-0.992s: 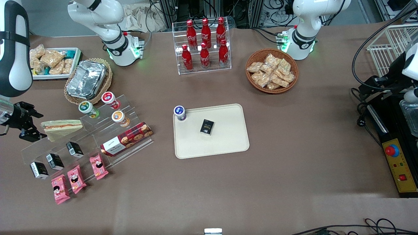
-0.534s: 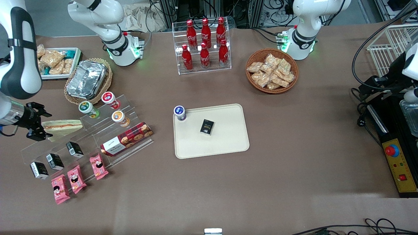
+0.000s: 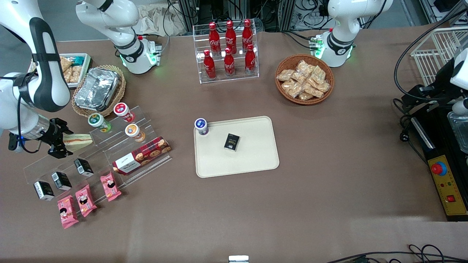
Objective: Place sandwich on tray
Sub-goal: 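Close the right gripper on the wrapped triangular sandwich, then lift the sandwich and carry it over the cream tray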
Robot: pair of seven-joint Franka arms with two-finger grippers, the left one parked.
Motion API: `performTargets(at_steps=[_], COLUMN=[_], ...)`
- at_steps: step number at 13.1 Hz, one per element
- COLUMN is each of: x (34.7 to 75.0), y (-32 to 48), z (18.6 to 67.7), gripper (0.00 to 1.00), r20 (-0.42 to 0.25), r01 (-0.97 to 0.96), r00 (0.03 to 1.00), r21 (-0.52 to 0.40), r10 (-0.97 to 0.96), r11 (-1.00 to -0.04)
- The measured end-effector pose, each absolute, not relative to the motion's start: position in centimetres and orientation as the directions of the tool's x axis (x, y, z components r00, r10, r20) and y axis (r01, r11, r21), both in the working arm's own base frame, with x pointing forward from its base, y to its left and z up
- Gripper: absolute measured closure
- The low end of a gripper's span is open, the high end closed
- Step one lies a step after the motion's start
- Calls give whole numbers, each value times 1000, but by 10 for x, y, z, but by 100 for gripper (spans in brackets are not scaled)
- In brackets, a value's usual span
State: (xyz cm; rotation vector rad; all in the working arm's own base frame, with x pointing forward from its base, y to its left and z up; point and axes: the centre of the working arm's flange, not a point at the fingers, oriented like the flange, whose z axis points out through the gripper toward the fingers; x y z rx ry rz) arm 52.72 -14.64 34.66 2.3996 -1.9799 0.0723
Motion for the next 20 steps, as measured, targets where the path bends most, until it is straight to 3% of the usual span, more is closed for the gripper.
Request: performTargets(at_steps=[1, 2, 5, 6, 8, 11, 14, 15, 17, 20], x=[527, 527, 530, 532, 534, 550, 571, 578, 591, 610], y=[-147, -146, -138, -137, -135, -137, -138, -132, -109, -74], z=[346, 346, 348, 349, 353, 385, 429, 441, 456, 469], gripper=[7, 15, 52, 58, 61, 62, 78, 78, 78, 78], r20=[77, 95, 107, 111, 121, 168, 230, 239, 224, 146], r01=[-978, -974, -968, -966, -962, -910, -822, -778, -677, -424], r00=[210, 228, 251, 254, 270, 395, 535, 596, 715, 901], r21=[2, 9, 3, -6, -20, -62, -81, -66, -14, 88], r10=[-975, -969, -962, -961, -955, -903, -813, -767, -662, -409], r11=[-211, -228, -252, -257, -274, -410, -563, -625, -736, -901])
